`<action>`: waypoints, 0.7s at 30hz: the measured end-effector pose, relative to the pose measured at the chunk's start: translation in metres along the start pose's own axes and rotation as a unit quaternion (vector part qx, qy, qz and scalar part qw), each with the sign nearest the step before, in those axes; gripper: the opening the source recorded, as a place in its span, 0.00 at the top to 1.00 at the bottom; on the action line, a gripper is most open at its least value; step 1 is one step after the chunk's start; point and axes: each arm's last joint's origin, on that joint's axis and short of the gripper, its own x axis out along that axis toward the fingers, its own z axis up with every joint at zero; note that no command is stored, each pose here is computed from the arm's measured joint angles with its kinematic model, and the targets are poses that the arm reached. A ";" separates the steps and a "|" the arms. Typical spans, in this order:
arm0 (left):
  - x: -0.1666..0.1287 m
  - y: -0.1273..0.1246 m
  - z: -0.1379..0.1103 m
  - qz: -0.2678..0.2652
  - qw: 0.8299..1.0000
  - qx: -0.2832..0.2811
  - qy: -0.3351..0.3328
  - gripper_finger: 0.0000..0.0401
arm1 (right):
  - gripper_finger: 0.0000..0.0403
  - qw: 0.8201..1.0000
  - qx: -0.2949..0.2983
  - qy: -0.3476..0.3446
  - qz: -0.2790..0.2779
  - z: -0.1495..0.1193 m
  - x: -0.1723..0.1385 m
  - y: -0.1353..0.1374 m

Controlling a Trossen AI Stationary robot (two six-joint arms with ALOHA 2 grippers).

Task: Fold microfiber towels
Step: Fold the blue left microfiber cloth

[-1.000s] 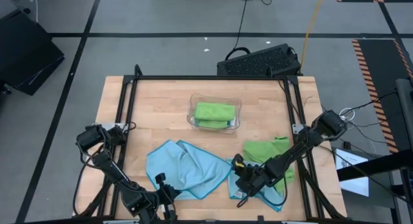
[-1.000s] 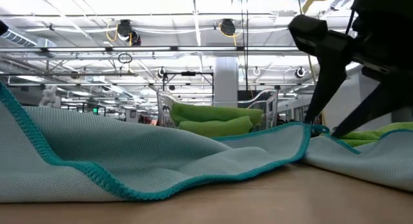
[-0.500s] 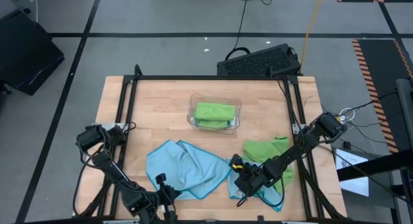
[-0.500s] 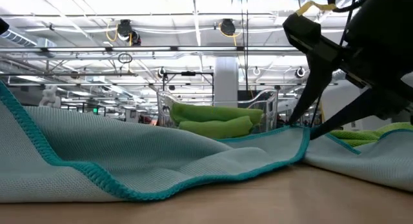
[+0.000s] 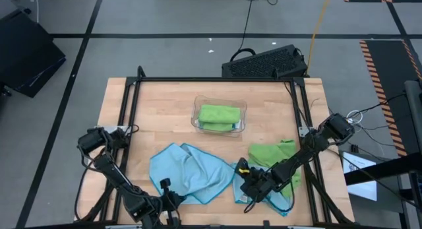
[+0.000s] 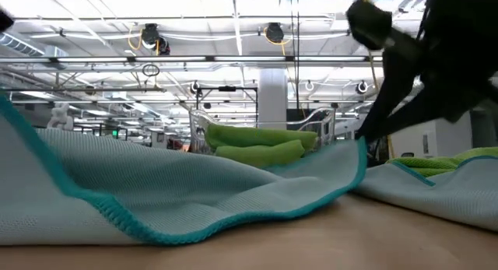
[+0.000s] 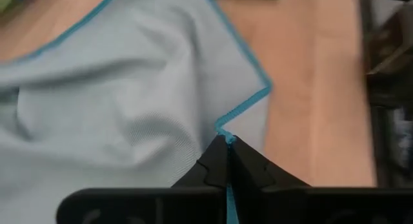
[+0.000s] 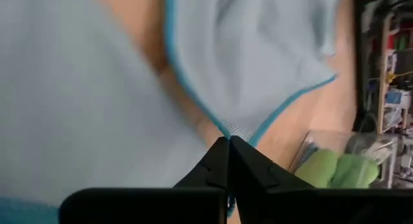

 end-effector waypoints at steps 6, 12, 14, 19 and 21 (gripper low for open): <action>-0.037 -0.009 0.034 -0.030 0.996 0.075 -0.030 0.98 | 1.00 0.986 0.112 -0.096 -0.073 0.017 -0.032 -0.029; -0.102 -0.006 0.083 -0.034 0.978 0.163 -0.123 0.98 | 1.00 0.945 0.219 -0.198 -0.138 0.022 -0.086 -0.082; -0.125 -0.002 0.096 -0.026 0.966 0.201 -0.159 0.98 | 1.00 0.927 0.253 -0.230 -0.155 0.022 -0.106 -0.101; -0.184 0.016 0.130 0.032 0.932 0.259 -0.250 0.99 | 1.00 0.882 0.331 -0.208 -0.262 0.015 -0.155 -0.146; -0.205 0.029 0.142 0.075 0.921 0.260 -0.278 0.99 | 1.00 0.874 0.334 -0.181 -0.302 0.013 -0.169 -0.163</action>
